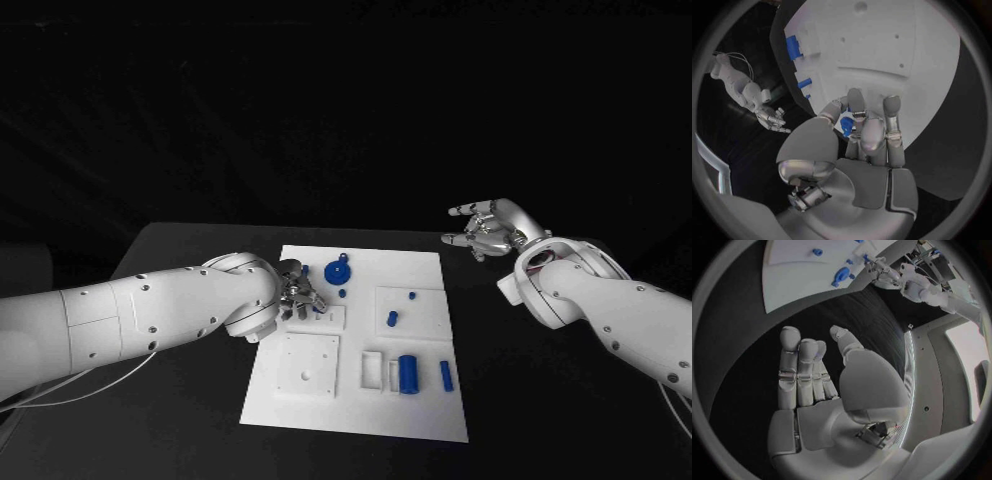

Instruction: Assemble the parts on the task board

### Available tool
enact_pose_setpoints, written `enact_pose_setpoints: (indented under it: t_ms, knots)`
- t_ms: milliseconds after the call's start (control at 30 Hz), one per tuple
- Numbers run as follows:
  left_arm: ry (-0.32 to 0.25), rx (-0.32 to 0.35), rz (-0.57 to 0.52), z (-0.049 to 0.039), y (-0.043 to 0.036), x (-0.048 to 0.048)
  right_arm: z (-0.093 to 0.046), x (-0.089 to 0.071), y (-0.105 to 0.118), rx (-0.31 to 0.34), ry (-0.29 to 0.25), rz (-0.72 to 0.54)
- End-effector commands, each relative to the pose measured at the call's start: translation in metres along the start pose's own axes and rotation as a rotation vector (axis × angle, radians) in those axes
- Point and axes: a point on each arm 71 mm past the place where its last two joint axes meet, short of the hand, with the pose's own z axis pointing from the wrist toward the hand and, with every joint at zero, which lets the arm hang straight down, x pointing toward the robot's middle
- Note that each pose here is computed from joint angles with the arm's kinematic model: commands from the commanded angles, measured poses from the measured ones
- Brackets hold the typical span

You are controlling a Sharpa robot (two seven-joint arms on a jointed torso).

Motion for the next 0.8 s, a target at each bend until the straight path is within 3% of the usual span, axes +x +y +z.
enact_pose_setpoints:
  t_ms: [33, 800]
  knots:
    - [-0.003, -0.003, 0.023, 0.0001, -0.0001, 0.0009, 0.0001, 0.0003, 0.0007, -0.008, 0.001, 0.004]
    - [0.049, -0.022, 0.052, -0.0014, 0.0044, 0.0049, 0.0015, 0.0011, -0.0026, 0.006, 0.006, 0.003]
